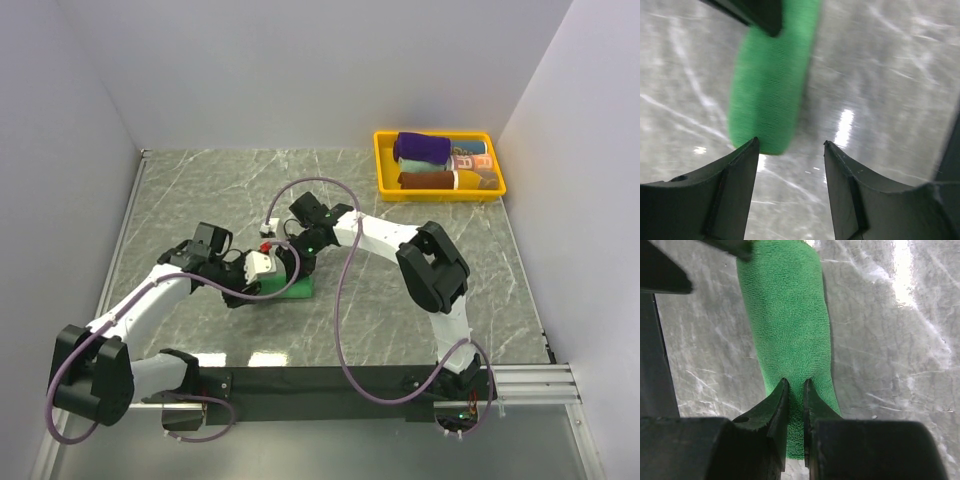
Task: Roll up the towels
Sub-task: Roll the towel, then place the rolled towel into the container
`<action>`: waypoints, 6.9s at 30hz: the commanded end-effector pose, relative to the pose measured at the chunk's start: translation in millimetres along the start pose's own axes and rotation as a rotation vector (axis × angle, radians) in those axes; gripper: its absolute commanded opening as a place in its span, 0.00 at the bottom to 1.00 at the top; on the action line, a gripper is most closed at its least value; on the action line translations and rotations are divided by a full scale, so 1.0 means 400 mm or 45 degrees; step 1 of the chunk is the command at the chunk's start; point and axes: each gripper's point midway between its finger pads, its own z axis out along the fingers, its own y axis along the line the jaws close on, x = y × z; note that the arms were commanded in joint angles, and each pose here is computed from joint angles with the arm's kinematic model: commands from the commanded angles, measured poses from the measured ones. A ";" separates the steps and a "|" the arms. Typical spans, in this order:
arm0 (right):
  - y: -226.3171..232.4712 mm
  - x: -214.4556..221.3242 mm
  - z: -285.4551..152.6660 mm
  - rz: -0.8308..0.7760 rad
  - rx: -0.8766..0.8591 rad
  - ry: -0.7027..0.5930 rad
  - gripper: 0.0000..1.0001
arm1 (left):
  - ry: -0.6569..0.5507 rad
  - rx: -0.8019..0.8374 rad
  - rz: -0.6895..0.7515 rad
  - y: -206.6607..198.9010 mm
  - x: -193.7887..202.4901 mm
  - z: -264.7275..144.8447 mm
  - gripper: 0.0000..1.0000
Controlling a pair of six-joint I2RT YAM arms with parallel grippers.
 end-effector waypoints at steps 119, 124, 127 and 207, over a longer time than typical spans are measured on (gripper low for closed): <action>-0.059 0.126 0.093 -0.560 0.604 0.355 0.57 | 0.245 0.490 -0.414 0.128 0.081 0.167 0.45; -0.041 0.172 0.095 -0.526 0.495 0.397 0.47 | 0.146 0.446 -0.557 0.181 0.080 0.115 0.54; -0.029 0.192 0.097 -0.504 0.425 0.430 0.34 | 0.087 0.382 -0.591 0.213 0.069 0.068 0.57; -0.911 0.377 -1.001 -0.838 1.350 0.350 0.22 | -0.235 -0.327 -0.635 0.374 -0.126 -0.238 0.99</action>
